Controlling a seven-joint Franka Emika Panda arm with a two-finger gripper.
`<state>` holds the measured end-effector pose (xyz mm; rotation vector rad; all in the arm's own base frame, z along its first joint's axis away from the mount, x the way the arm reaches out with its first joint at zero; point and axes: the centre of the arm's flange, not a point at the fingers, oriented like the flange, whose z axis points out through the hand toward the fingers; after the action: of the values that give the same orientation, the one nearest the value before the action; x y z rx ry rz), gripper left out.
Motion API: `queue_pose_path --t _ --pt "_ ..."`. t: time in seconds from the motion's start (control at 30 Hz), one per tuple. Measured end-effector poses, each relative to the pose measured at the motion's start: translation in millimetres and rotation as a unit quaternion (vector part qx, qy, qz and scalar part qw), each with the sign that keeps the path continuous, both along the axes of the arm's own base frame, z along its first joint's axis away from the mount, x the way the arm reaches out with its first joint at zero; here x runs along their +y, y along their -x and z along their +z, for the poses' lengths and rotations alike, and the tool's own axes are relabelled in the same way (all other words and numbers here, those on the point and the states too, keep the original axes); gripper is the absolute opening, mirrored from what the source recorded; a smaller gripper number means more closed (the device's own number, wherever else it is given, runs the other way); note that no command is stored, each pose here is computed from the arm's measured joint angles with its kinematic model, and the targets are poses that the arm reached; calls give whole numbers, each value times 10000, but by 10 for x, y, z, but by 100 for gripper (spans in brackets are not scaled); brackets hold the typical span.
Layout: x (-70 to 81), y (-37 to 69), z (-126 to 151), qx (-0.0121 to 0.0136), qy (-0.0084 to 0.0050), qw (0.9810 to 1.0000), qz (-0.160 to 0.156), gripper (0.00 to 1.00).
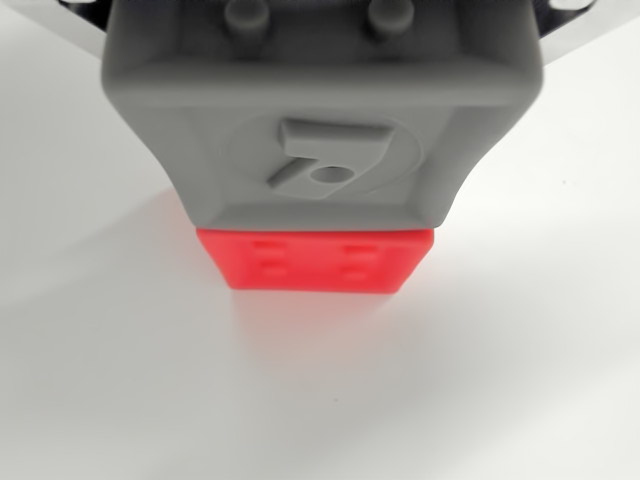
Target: Destack cube
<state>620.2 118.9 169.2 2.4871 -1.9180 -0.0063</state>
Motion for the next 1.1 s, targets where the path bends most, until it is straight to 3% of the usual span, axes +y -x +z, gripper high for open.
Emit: queue_pose_path --t 0.27,0.47,1.1 --pt "0 -1 4 -1 0 10000 0 0" --pt "2 -9 58 -17 -4 10000 0 0" --pt "3 -12 448 -24 -7 10000 1 0"
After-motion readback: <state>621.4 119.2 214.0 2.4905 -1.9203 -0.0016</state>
